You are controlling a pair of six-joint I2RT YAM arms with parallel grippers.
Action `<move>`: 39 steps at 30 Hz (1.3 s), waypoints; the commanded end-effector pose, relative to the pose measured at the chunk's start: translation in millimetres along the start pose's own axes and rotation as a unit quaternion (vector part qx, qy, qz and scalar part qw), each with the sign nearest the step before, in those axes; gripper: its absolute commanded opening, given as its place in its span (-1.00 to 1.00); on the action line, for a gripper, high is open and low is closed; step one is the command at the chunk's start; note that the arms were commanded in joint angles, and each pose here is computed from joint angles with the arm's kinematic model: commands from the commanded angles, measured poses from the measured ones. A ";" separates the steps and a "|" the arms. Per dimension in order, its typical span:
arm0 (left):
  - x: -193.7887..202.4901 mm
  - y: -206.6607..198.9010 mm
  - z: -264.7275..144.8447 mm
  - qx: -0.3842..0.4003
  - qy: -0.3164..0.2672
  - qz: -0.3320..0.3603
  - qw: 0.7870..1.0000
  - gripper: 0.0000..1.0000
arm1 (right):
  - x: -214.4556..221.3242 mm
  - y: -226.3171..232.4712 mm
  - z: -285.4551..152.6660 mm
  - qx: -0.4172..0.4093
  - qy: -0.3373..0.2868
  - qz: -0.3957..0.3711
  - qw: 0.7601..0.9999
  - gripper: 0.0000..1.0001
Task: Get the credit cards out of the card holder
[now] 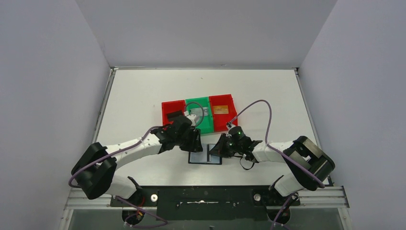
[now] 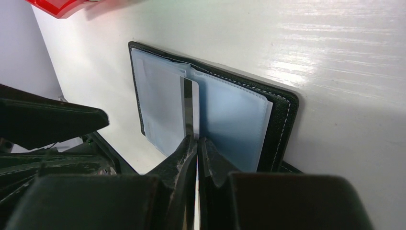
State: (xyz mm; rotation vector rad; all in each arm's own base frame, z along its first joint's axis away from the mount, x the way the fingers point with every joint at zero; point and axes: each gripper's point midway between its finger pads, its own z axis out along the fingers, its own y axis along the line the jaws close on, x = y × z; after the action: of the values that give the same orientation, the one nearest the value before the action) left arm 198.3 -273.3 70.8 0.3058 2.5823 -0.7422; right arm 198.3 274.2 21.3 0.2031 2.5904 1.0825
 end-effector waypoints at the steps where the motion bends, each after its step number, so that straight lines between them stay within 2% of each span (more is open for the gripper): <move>1: -20.4 -32.0 6.9 0.054 -0.010 0.026 0.998 -0.20 | -3.0 0.5 3.8 -0.007 -0.015 -0.003 1.000 -0.99; 8: -5.7 -30.7 27.3 0.036 0.025 0.020 0.999 -0.33 | -2.3 1.9 3.8 -0.013 -0.015 -0.004 1.000 -0.99; 16: 23.1 17.6 42.1 -0.070 0.054 -0.024 0.996 -0.60 | -1.8 -0.4 1.8 -0.007 -0.016 -0.004 1.000 -0.98; 24: 34.5 34.1 36.9 -0.097 0.049 -0.041 0.993 -0.66 | -3.8 -4.3 -5.1 0.007 -0.028 0.005 1.000 -0.98; 34: 37.1 32.5 39.0 -0.092 0.055 -0.040 0.993 -0.69 | -7.0 -7.2 -9.3 0.017 -0.040 0.015 0.999 -0.98; 36: 38.5 32.3 39.5 -0.090 0.057 -0.041 0.993 -0.72 | -9.5 -7.8 -11.4 0.016 -0.053 0.022 0.998 -0.94; 39: 40.4 30.9 40.6 -0.084 0.061 -0.040 0.994 -0.75 | -11.5 -6.0 -11.1 0.000 -0.067 0.039 0.997 -0.68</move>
State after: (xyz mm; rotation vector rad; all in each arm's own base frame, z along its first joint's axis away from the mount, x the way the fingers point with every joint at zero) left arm 195.6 -282.0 23.4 0.1882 2.7190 -0.6310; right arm 197.6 265.6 25.1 0.2885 2.5480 1.0671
